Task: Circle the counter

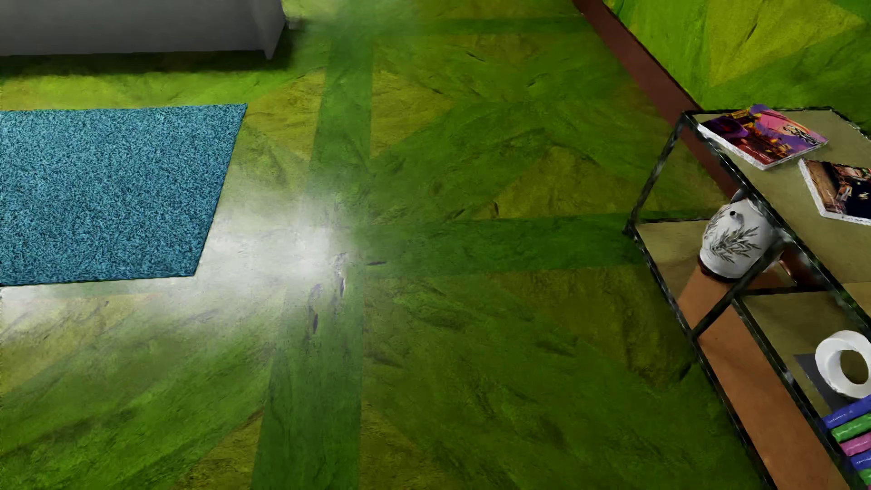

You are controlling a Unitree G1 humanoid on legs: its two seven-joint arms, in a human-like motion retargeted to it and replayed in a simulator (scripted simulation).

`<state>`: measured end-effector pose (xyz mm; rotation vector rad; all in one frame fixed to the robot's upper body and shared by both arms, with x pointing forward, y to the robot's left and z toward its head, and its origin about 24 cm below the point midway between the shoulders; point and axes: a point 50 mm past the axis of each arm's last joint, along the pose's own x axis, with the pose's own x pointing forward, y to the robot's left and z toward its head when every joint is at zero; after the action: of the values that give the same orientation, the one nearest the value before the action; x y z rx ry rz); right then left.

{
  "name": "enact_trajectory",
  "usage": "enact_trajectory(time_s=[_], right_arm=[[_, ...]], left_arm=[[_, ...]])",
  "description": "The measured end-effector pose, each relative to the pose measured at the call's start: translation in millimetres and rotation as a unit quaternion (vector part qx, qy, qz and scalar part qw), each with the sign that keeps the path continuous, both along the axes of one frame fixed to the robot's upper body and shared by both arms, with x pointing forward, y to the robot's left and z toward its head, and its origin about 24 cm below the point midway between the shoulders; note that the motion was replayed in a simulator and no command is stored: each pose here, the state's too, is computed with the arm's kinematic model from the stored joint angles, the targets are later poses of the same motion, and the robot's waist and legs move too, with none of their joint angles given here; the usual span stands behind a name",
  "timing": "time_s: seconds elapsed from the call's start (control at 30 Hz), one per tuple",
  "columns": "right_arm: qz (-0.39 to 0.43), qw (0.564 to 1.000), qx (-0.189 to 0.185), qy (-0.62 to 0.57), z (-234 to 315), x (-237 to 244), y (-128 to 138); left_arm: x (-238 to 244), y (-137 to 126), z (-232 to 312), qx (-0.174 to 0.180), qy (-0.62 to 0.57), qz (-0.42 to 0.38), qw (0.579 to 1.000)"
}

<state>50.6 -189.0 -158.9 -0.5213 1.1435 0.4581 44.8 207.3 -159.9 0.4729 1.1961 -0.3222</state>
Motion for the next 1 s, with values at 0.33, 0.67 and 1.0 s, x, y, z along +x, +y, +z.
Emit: enact_trajectory(time_s=[0.33,0.67,1.0], right_arm=[[-0.002,0.994,0.035,-0.101,21,52,10],[0.036,0.996,0.023,-0.077,15,49,13],[0.011,0.999,-0.016,0.050,-2,-38,-11]], left_arm=[[-22,9,2,0.006,0.014,0.029,0.999],[-66,21,-3,0.036,0.099,0.022,0.994],[26,1,13,-0.013,-0.063,0.005,0.998]])
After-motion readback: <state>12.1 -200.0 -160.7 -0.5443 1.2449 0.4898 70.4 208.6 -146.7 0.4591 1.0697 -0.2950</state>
